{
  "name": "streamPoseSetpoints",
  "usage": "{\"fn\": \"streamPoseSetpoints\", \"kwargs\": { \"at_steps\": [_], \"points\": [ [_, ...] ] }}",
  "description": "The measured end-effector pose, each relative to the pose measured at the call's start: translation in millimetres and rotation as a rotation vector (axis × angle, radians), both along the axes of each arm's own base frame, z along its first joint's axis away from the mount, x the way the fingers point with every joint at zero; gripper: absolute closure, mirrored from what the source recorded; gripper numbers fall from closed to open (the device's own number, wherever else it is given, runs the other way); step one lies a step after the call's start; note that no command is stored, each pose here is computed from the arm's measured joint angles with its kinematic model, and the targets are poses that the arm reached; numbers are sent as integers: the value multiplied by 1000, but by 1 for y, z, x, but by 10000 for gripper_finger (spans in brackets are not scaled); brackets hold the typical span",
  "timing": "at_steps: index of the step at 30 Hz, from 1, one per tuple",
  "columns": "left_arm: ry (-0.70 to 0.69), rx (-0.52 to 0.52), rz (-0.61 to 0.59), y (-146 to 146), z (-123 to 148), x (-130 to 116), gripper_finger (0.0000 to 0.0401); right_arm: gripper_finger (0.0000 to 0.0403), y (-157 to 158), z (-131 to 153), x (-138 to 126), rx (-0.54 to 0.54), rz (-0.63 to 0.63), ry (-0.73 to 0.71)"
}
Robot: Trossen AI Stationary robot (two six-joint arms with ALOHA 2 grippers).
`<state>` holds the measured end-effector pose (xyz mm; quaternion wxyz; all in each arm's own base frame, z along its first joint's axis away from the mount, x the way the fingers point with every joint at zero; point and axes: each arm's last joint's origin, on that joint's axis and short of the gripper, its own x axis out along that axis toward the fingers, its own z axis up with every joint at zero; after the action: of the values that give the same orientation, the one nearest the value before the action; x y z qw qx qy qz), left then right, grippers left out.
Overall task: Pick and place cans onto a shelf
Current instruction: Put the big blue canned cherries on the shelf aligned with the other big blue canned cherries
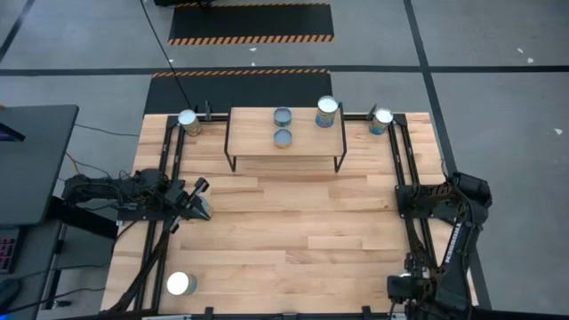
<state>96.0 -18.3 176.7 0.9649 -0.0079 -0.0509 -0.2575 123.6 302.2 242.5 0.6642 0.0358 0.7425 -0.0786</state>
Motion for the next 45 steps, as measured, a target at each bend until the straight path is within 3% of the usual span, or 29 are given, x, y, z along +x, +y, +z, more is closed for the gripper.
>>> {"fn": "streamPoseSetpoints", "kwargs": {
  "at_steps": [14, 19, 29, 39, 45],
  "points": [
    [0, 0, 0, 0, 0, 0, 374, 3, 9, 1, -16, 29, 84, -30],
    [0, 0, 0, 0, 0, 0, 374, 3, 4, 2, -24, -48, 114, -26],
    [0, 0, 0, 0, 0, 0, 374, 3, 3, -3, -12, -15, 168, -67],
    [0, 0, 0, 0, 0, 0, 374, 3, -8, -22, -10, -47, 169, 11],
    [0, 0, 0, 0, 0, 0, 374, 3, -6, -22, -4, 8, 190, 6]
  ]
}}
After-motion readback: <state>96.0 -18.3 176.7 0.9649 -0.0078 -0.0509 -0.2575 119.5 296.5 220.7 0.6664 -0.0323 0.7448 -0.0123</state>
